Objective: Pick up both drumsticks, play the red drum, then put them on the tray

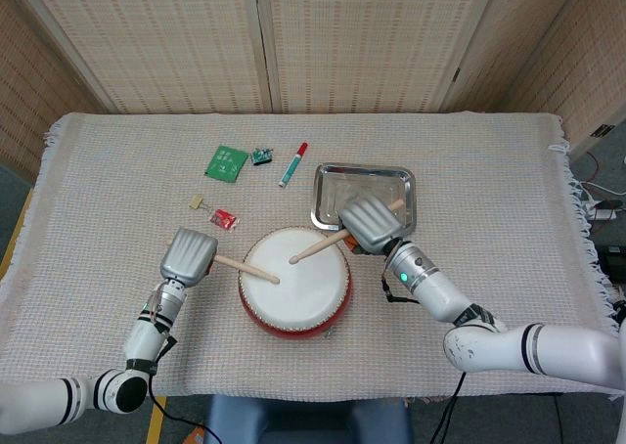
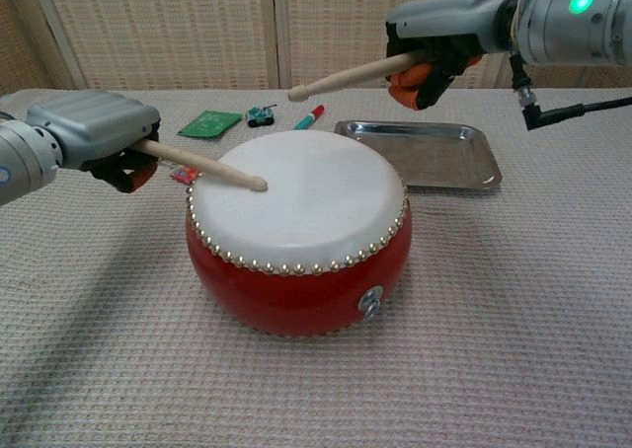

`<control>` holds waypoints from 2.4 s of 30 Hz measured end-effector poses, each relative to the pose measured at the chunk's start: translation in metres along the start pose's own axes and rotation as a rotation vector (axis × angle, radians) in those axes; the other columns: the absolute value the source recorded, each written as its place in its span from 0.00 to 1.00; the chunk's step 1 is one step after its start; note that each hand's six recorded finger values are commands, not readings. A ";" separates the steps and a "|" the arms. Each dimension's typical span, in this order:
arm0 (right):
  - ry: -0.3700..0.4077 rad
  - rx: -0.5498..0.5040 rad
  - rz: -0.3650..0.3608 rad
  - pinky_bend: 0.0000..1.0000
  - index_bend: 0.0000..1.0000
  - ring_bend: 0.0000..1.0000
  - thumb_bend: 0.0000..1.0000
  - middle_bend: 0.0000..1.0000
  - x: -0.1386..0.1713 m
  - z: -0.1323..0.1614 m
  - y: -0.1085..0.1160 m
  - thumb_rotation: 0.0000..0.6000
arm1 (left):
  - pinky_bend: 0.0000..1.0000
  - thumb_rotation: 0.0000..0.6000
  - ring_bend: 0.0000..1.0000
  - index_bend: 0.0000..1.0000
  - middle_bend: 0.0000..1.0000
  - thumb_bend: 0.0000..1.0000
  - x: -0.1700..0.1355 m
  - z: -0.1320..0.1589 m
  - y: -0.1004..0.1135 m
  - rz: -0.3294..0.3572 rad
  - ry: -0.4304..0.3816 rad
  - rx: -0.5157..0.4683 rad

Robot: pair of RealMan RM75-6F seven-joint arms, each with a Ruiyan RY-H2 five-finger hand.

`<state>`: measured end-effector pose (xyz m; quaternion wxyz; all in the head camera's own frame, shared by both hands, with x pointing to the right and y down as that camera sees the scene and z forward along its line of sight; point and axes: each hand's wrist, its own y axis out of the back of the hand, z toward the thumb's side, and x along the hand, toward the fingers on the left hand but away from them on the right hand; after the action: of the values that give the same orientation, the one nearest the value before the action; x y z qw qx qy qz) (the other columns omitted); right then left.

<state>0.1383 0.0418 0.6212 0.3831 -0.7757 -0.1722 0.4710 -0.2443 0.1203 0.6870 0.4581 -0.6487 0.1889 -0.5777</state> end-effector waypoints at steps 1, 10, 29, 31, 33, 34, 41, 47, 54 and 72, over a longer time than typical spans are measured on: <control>0.000 0.001 -0.002 1.00 1.00 1.00 0.87 1.00 0.000 -0.001 0.001 1.00 | 1.00 1.00 0.99 1.00 1.00 0.62 0.000 0.000 0.000 0.001 0.003 0.005; -0.042 0.091 0.133 1.00 1.00 1.00 0.87 1.00 -0.012 -0.016 -0.048 1.00 | 1.00 1.00 0.98 1.00 1.00 0.62 -0.009 -0.021 0.046 0.130 0.038 -0.082; -0.007 0.021 0.033 1.00 1.00 1.00 0.87 1.00 -0.004 -0.004 -0.015 1.00 | 1.00 1.00 0.98 1.00 1.00 0.62 0.002 -0.012 0.011 0.036 0.037 -0.063; -0.017 0.036 0.066 1.00 1.00 1.00 0.87 1.00 -0.008 -0.008 -0.027 1.00 | 1.00 1.00 0.98 1.00 1.00 0.62 -0.002 -0.018 0.024 0.076 0.046 -0.082; -0.029 0.063 0.101 1.00 1.00 1.00 0.87 1.00 -0.013 -0.012 -0.041 1.00 | 1.00 1.00 0.98 1.00 1.00 0.62 -0.006 -0.022 0.035 0.106 0.049 -0.096; -0.036 0.079 0.116 1.00 1.00 1.00 0.87 1.00 -0.014 -0.014 -0.047 1.00 | 1.00 1.00 0.98 1.00 1.00 0.62 -0.008 -0.025 0.041 0.122 0.048 -0.104; -0.060 0.138 0.158 1.00 1.00 1.00 0.87 1.00 -0.021 -0.016 -0.065 1.00 | 1.00 1.00 0.98 1.00 1.00 0.62 -0.007 -0.021 0.038 0.104 0.036 -0.120; -0.001 0.025 0.040 1.00 1.00 1.00 0.87 1.00 -0.011 0.005 -0.022 1.00 | 1.00 1.00 0.98 1.00 1.00 0.62 0.002 -0.001 0.005 0.012 0.005 -0.085; 0.023 -0.022 -0.028 1.00 1.00 1.00 0.87 1.00 0.001 0.004 0.004 1.00 | 1.00 1.00 0.98 1.00 1.00 0.62 0.005 0.000 -0.005 -0.011 0.020 -0.073; -0.070 0.029 0.093 1.00 1.00 1.00 0.87 1.00 -0.023 -0.021 -0.053 1.00 | 1.00 1.00 0.98 1.00 1.00 0.62 -0.016 -0.061 0.051 0.161 0.118 -0.239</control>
<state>0.1503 0.0530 0.6807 0.3656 -0.7602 -0.1424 0.5178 -0.2907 0.0841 0.6309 0.4105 -0.6463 0.3344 -0.5495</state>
